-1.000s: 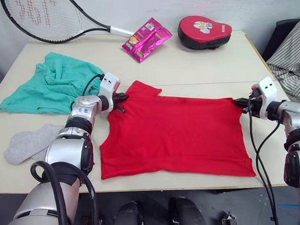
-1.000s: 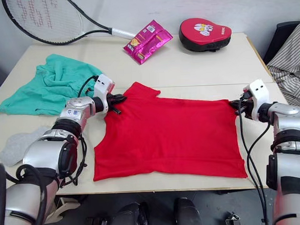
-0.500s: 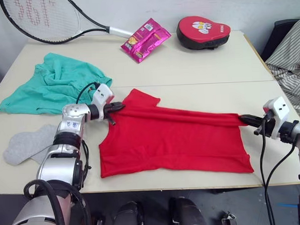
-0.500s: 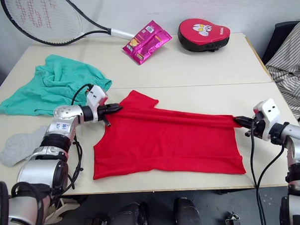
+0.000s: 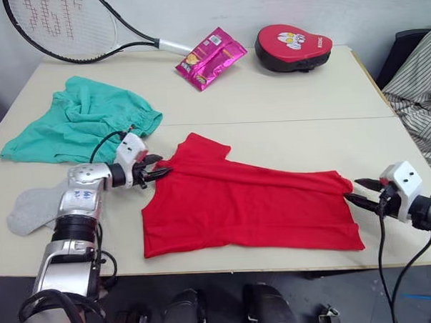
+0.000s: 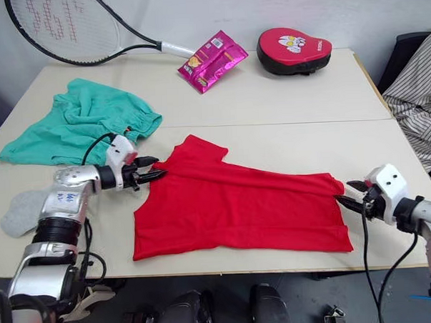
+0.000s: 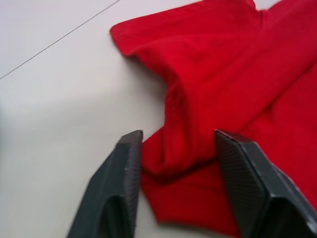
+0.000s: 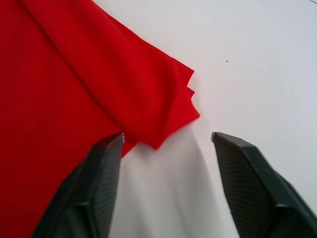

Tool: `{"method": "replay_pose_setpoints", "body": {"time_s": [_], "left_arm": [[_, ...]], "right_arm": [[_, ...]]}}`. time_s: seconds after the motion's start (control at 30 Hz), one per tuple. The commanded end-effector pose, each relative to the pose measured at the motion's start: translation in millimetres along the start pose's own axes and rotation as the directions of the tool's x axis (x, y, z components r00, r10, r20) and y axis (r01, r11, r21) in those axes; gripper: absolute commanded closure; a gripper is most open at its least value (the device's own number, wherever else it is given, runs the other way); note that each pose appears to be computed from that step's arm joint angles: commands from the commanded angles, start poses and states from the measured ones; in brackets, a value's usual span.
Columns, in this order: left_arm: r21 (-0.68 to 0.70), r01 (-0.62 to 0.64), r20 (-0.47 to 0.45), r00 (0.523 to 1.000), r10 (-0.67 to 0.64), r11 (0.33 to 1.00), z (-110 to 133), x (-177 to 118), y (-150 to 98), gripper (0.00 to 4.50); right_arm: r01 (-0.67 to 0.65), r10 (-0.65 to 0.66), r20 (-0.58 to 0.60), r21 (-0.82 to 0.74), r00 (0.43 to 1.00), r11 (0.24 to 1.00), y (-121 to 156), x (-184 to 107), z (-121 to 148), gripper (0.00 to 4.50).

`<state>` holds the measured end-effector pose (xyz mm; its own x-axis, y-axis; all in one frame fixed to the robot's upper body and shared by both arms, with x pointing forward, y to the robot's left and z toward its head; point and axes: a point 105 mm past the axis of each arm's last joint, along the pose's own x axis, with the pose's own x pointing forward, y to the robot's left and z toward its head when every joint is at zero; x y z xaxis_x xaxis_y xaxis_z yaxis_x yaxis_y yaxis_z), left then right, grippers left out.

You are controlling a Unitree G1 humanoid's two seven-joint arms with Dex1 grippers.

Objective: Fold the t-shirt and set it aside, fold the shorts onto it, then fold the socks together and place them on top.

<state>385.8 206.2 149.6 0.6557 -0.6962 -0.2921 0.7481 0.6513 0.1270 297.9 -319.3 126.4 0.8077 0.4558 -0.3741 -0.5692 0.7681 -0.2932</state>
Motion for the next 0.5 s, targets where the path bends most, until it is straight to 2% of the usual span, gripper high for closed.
{"method": "replay_pose_setpoints", "body": {"time_s": [0.03,0.1,0.13,0.33,0.5], "left_arm": [[-0.050,0.032,0.083,0.996,-0.028,0.998,39,-21,0,0.72],[-0.057,0.061,0.071,0.996,-0.057,0.996,43,-20,-6,0.09],[-0.065,0.062,0.065,0.996,-0.058,0.996,45,-18,-8,0.03],[-0.090,0.079,0.036,0.996,-0.076,0.993,44,16,-19,0.03],[-0.037,0.122,-0.029,0.992,-0.123,0.992,37,36,-25,0.03]], "right_arm": [[-0.034,0.036,0.031,-0.055,0.999,0.998,-4,-9,24,0.41],[-0.055,0.055,0.008,-0.069,0.998,0.996,-5,-11,22,0.40],[-0.052,0.052,-0.002,-0.064,0.999,0.997,-9,-13,21,0.40],[0.006,-0.006,-0.017,0.025,1.000,1.000,-30,-23,20,0.40],[0.022,-0.019,-0.029,0.113,0.999,0.993,-35,-15,15,0.40]]}}
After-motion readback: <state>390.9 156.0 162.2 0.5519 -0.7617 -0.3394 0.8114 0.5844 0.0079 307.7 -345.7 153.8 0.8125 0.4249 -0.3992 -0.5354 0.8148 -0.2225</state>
